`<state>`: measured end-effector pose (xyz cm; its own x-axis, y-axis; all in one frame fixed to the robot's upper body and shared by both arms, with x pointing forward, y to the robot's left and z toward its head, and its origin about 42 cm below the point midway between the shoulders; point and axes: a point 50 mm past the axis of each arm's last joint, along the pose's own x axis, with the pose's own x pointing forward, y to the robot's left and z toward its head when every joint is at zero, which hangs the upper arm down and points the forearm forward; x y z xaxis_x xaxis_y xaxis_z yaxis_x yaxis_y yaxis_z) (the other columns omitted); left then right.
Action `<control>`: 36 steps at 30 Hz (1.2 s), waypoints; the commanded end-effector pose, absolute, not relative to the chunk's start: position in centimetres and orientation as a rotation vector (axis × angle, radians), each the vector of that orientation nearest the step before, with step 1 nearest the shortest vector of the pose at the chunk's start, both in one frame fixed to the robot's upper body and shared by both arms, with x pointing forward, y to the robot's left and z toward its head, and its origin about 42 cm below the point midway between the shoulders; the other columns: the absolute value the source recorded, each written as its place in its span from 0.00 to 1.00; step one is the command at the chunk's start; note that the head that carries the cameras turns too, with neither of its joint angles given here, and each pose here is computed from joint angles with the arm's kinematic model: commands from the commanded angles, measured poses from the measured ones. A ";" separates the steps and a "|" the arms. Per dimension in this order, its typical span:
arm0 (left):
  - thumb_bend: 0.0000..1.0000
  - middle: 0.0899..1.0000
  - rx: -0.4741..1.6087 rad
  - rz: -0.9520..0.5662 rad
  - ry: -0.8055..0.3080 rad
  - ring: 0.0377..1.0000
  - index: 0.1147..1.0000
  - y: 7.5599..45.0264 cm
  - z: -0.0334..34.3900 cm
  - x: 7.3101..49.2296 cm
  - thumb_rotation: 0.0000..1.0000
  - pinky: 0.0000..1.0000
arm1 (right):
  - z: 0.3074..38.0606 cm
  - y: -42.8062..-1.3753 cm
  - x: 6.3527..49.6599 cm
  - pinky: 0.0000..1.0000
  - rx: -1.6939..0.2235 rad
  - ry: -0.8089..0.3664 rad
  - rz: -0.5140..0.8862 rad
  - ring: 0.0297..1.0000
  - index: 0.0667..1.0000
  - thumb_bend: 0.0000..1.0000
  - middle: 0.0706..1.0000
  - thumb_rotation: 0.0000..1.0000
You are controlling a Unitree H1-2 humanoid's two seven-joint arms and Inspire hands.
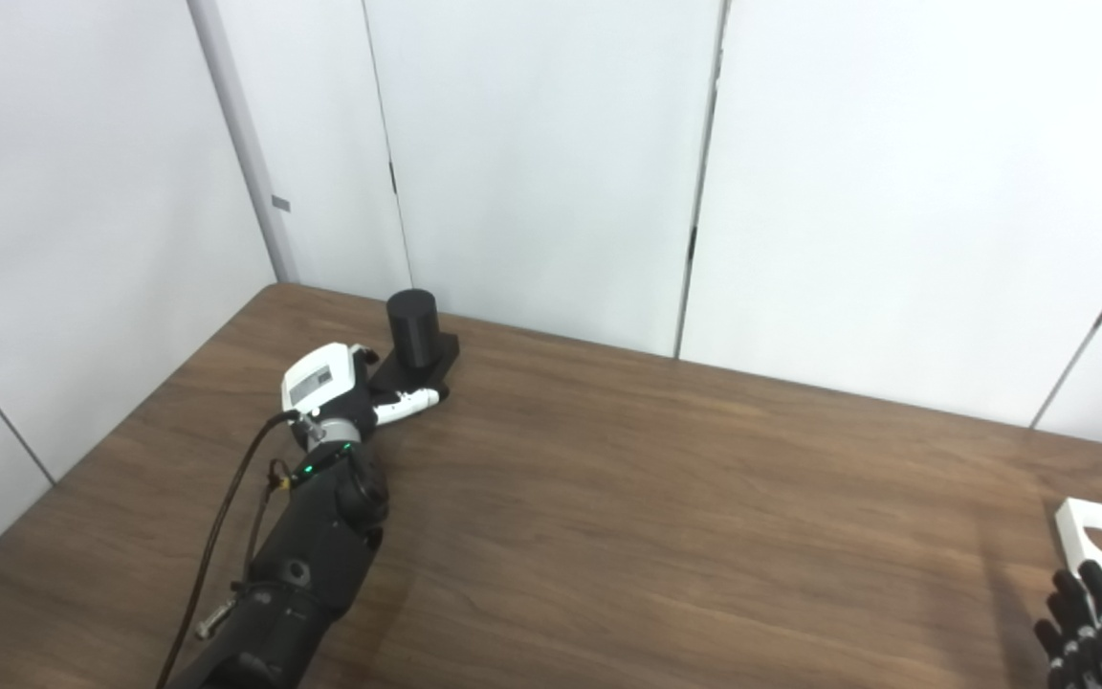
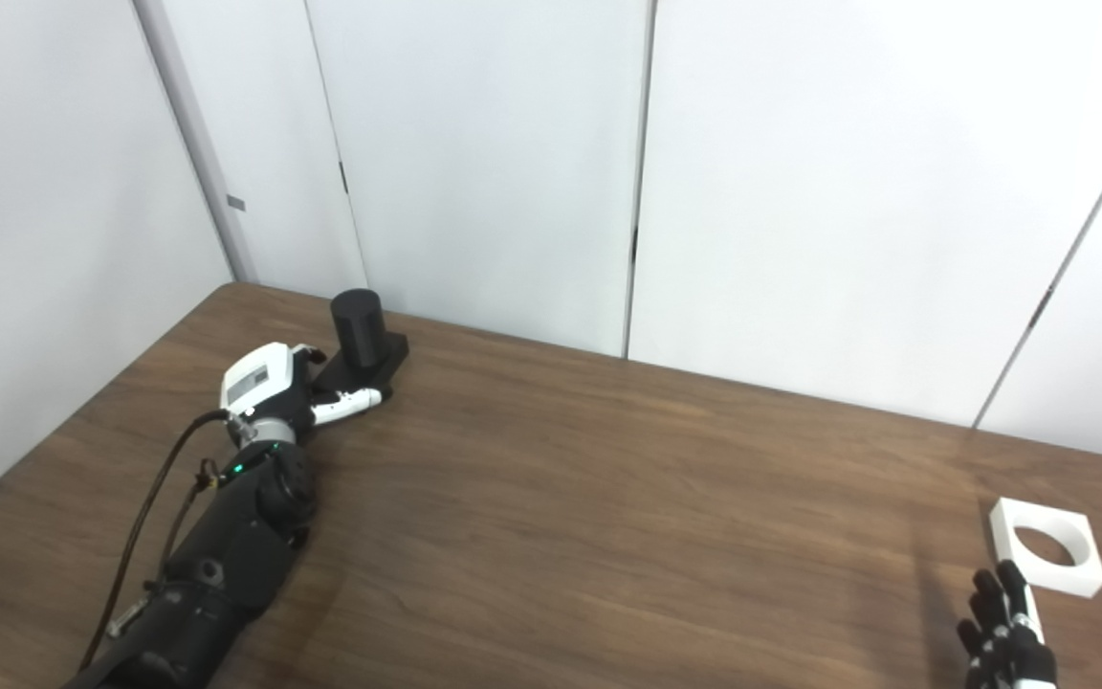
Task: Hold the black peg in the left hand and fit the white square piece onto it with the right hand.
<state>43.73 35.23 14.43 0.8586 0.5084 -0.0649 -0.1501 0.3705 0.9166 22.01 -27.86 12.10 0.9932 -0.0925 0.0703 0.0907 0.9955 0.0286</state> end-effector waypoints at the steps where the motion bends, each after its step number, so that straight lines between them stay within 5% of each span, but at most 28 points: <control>1: 0.93 0.89 1.115 0.474 0.291 0.90 0.78 34.9 17.6 45.7 0.69 0.87 | 10.7 -27.8 18.2 1.00 0.017 -0.005 -0.118 1.00 1.00 0.66 0.98 1.00; 20: 0.85 0.87 1.226 0.450 0.315 0.88 0.77 34.4 17.2 46.4 0.59 0.83 | 11.0 -27.6 18.1 1.00 0.035 -0.009 -0.117 1.00 1.00 0.62 0.97 1.00; 36: 0.82 0.82 1.266 0.462 0.303 0.83 0.61 34.3 16.8 45.9 0.40 0.77 | 11.1 -27.8 18.0 1.00 0.022 -0.011 -0.115 1.00 1.00 0.64 0.98 1.00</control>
<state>44.87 34.31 14.61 0.8672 0.4966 -0.0379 -0.1067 0.2596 0.9598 21.95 -27.70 12.18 0.9942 -0.0889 0.0599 0.0878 0.9959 0.0216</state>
